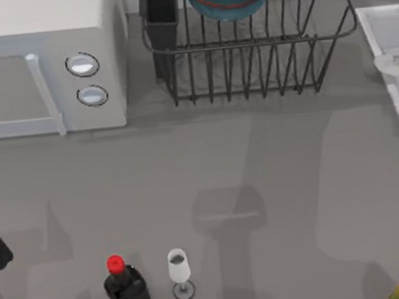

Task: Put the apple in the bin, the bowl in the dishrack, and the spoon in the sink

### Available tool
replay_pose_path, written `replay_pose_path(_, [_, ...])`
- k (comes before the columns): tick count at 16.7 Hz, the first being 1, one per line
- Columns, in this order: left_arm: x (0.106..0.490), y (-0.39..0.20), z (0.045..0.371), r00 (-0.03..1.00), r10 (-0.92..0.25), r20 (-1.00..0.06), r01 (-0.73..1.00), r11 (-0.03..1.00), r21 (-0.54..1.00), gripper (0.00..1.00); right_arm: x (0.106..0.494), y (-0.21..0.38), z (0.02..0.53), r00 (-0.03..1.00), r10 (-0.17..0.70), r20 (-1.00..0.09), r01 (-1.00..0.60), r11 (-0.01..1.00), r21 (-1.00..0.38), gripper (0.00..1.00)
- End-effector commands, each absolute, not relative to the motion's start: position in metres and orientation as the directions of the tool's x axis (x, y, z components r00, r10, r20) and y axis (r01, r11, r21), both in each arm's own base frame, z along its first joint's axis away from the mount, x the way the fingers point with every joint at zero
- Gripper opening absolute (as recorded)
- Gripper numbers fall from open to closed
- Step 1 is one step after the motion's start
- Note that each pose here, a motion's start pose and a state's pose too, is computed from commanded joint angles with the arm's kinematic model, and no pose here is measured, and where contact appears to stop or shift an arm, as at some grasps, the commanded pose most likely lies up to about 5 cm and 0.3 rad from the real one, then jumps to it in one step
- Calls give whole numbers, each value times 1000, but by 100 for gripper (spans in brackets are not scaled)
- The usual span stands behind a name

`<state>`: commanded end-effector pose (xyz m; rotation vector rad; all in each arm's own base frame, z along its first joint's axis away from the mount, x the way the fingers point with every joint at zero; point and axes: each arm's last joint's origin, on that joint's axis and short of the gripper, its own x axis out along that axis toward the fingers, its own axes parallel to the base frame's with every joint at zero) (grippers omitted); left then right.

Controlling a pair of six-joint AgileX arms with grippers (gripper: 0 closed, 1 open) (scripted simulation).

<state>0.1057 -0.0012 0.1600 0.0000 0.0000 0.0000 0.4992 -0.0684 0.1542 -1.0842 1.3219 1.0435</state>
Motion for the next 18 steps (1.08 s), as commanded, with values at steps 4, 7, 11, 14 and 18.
replay_pose_path(4, [106,-1,160,1000,0,0,0,1000,0,100,499,-68,154,-3,-34,-999,-980,199,-4,38])
replay_pose_path(7, [106,-1,160,1000,0,0,0,1000,0,100,499,-68,154,-3,-34,-999,-980,199,-4,60])
replay_pose_path(11, [106,-1,160,1000,0,0,0,1000,0,100,499,-68,154,-3,-34,-999,-980,199,-4,90])
replay_pose_path(14, [106,-1,160,1000,0,0,0,1000,0,100,499,-68,154,-3,-34,-999,-980,199,-4,100])
replay_pose_path(18, [106,-1,160,1000,0,0,0,1000,0,100,499,-68,154,-3,-34,-999,-980,199,-4,100])
